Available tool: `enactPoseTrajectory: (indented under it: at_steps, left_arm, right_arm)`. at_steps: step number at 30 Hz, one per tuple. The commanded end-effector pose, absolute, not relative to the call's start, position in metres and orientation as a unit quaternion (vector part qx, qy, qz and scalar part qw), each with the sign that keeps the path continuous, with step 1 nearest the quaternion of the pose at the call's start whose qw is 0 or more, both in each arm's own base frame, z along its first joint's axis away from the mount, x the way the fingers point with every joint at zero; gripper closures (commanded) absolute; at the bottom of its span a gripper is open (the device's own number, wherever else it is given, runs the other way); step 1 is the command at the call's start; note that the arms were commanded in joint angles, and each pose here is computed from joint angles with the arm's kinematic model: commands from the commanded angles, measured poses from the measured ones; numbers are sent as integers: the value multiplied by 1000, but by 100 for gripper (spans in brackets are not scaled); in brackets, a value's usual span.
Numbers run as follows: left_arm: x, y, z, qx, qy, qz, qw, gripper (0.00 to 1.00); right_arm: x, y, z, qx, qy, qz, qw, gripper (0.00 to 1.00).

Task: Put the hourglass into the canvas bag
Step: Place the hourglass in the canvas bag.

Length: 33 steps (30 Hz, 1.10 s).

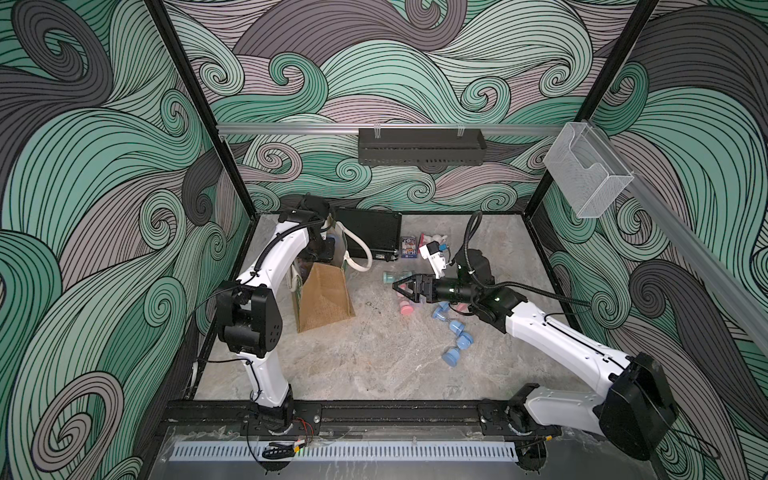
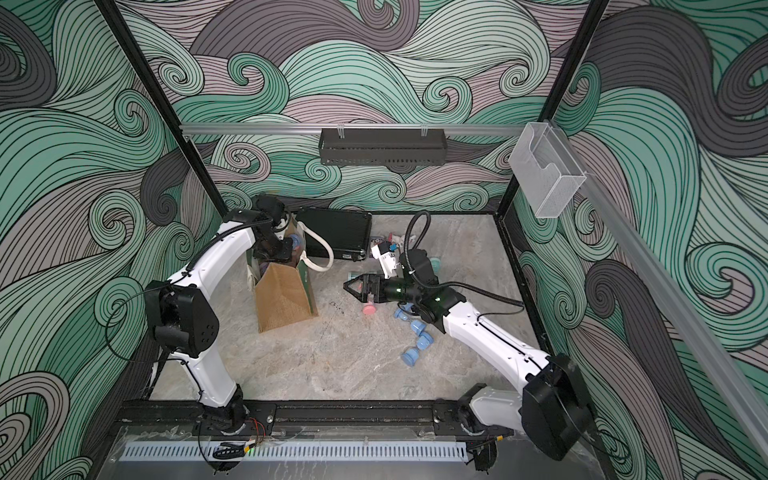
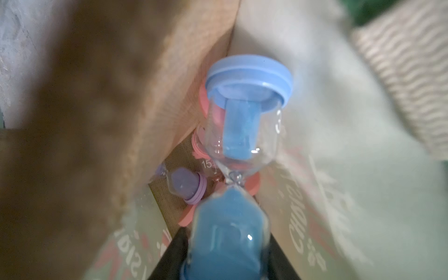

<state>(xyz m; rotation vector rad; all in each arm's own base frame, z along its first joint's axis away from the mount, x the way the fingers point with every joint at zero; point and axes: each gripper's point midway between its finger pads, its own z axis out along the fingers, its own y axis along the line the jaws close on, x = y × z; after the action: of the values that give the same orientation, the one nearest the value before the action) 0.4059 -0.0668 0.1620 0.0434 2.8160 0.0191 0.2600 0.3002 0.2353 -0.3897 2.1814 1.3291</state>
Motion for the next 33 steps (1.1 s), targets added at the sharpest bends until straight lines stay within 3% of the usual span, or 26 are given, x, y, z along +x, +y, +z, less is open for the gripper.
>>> enactPoseTrajectory:
  at_steps: [1,7,14,27,33]
  left_arm:
    - [390,-65,162,2,989,-3,148,82]
    - [386,-67,174,5,987,-14,160,62]
    - [383,-69,193,7,983,-23,183,52]
    - [378,-71,235,27,971,-35,237,38]
    - [376,-81,283,29,947,-77,310,36]
  right_arm:
    - [261,298,247,-154,806,489,296,0]
    - [259,290,255,-160,805,481,308,0]
    - [256,284,269,-163,800,478,326,0]
    - [255,280,288,-169,792,477,342,0]
    - [250,272,290,-174,796,463,348,0]
